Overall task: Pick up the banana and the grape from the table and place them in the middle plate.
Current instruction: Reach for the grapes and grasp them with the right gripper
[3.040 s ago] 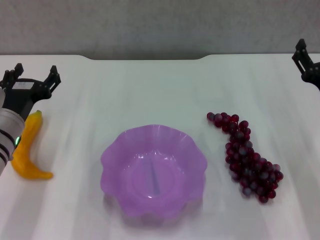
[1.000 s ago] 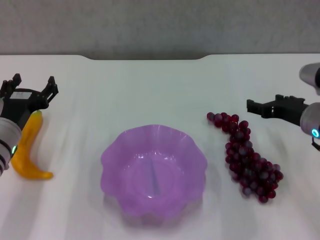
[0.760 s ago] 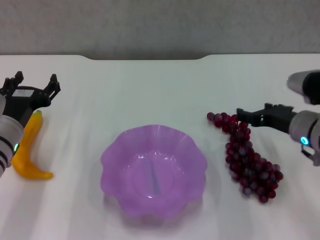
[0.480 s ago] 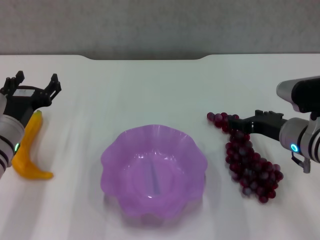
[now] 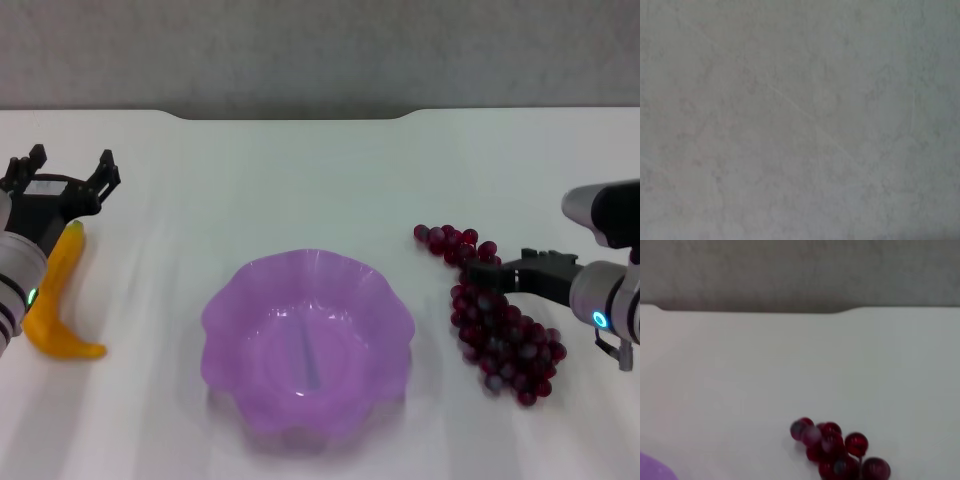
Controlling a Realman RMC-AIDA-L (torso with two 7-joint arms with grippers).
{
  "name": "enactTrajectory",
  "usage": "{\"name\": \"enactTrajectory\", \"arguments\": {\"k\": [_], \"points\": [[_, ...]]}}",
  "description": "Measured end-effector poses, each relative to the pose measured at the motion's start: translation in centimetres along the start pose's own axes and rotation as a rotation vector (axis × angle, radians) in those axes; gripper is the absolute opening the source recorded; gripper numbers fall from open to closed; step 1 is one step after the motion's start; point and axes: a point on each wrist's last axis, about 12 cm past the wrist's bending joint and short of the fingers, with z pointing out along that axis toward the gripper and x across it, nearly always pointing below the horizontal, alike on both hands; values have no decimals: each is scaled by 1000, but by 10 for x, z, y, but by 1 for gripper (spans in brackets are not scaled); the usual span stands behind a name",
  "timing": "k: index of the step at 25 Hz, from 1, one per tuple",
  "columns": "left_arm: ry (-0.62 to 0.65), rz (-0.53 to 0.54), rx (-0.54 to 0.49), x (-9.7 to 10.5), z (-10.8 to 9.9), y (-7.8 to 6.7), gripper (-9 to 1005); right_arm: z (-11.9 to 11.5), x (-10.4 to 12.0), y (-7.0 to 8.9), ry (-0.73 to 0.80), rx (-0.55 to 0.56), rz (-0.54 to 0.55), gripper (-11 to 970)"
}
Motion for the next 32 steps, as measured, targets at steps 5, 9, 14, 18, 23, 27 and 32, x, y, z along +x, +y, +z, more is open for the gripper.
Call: {"name": "enactTrajectory", "arguments": {"k": [5, 9, 14, 18, 23, 27, 32], "points": [[-5, -1, 4, -2, 1, -2, 891, 4, 1, 1, 18, 6, -18, 880], [-8, 0, 7, -3, 3, -3, 891, 7, 0, 7, 11, -1, -48, 879], [-7, -2, 9, -3, 3, -4, 890, 8, 2, 15, 9, -20, -37, 878], [-7, -4, 9, -3, 3, -4, 891, 9, 7, 17, 16, -21, -30, 877], [-8, -5, 9, -3, 3, -4, 890, 10, 12, 19, 30, -28, -27, 877], [-9, -6, 9, -3, 3, -4, 890, 10, 19, 20, 51, -33, -14, 876], [-8, -5, 8, -3, 3, -4, 891, 10, 24, 20, 64, -32, -14, 875]]}}
